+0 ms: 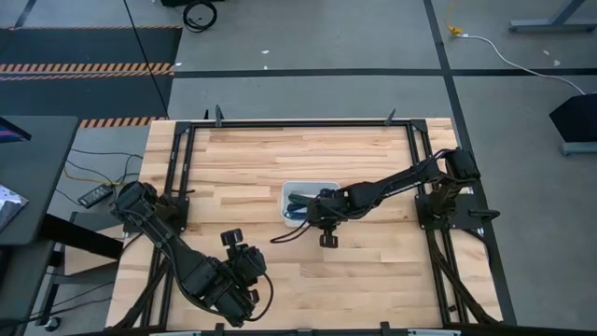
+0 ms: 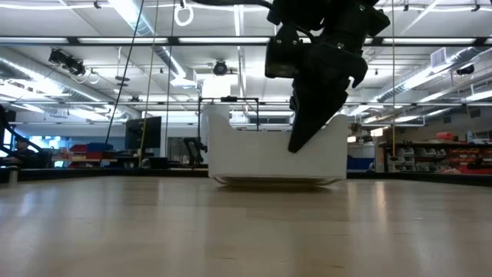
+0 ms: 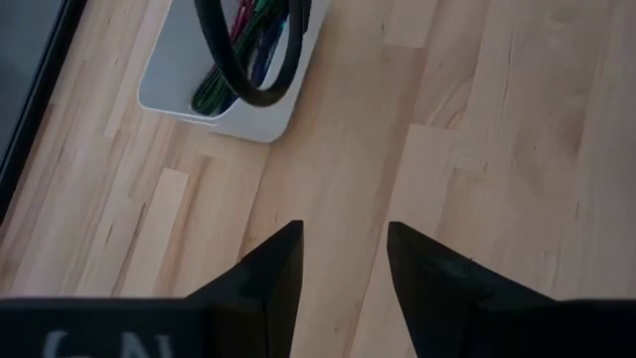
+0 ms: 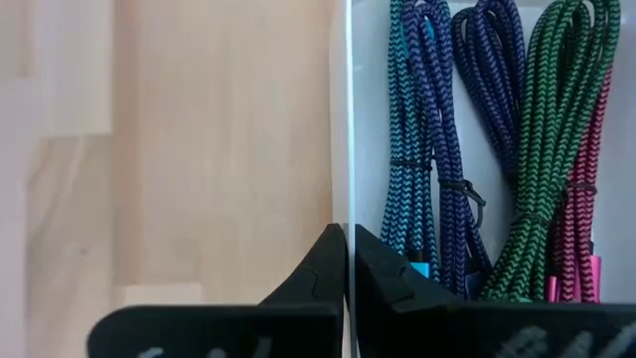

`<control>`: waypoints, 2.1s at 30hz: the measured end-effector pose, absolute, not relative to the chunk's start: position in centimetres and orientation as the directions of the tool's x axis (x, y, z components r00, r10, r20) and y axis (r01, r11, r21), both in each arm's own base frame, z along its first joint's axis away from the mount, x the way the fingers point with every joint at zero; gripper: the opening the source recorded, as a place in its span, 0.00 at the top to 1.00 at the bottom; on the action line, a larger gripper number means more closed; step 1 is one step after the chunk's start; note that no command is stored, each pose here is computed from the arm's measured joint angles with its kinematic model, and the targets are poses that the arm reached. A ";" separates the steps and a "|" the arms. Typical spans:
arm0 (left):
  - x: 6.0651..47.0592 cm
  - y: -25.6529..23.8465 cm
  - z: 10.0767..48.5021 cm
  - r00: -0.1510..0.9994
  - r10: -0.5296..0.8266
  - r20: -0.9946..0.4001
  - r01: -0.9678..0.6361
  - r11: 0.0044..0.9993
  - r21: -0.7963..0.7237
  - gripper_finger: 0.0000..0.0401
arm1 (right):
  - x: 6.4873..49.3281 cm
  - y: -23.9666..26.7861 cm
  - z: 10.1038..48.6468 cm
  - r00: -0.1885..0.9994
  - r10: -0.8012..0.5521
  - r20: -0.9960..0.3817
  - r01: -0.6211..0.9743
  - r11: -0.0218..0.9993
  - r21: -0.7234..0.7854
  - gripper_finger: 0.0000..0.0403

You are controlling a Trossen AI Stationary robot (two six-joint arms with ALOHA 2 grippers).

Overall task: Pick and place USB-C Cables
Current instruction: Move the bin to the middle of of table, then return to Home Position

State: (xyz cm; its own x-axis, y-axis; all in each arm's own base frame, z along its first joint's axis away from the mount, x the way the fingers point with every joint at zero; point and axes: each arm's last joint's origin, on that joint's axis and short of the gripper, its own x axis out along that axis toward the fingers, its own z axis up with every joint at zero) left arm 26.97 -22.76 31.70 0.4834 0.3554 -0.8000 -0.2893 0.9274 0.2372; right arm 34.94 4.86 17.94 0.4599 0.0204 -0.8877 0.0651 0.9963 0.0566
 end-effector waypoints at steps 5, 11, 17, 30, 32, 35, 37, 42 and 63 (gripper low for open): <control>26.8 -23.0 31.7 0.487 0.352 -0.799 -0.287 0.929 0.234 0.61 | 34.7 4.4 17.6 0.441 0.001 -0.897 0.104 0.993 0.052 0.99; 26.8 -23.0 31.7 0.488 0.352 -0.799 -0.284 0.929 0.236 0.61 | 34.7 4.1 17.4 0.448 -0.001 -0.894 0.088 0.995 0.043 0.98; 26.8 -23.0 31.7 0.488 0.352 -0.799 -0.283 0.930 0.236 0.61 | 34.8 4.1 17.4 0.459 0.001 -0.888 0.020 1.000 0.011 0.98; 27.0 -23.1 31.7 0.499 0.340 -0.797 -0.287 0.933 0.218 0.61 | 36.0 3.9 15.4 0.454 0.024 -0.890 0.022 0.999 0.038 0.98; 27.0 -23.1 31.7 0.499 0.337 -0.799 -0.286 0.934 0.216 0.61 | 36.0 3.7 15.3 0.458 0.027 -0.889 0.034 0.998 0.048 0.98; 26.9 -23.3 31.7 0.502 0.329 -0.800 -0.282 0.937 0.209 0.61 | 36.0 3.6 15.7 0.473 0.030 -0.881 0.039 0.998 0.055 0.98; 26.9 -23.3 31.7 0.503 0.326 -0.801 -0.281 0.937 0.206 0.61 | 36.0 3.6 15.7 0.472 0.031 -0.881 0.038 0.998 0.055 0.98; 26.8 -23.5 31.7 0.504 0.318 -0.803 -0.279 0.940 0.196 0.61 | 36.0 3.6 15.7 0.472 0.038 -0.881 0.041 0.997 0.065 0.98; 26.6 -23.1 31.6 0.468 0.335 -0.818 -0.269 0.936 0.230 0.61 | 35.7 4.2 17.6 0.493 0.054 -0.868 0.028 0.997 0.078 0.67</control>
State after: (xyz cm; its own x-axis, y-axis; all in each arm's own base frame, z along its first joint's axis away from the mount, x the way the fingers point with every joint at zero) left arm 26.62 -23.11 31.61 0.4683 0.3350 -0.8176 -0.2686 0.9355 0.2295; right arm 35.75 4.21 17.59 0.4929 0.0538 -0.8684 0.0280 0.9966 0.0777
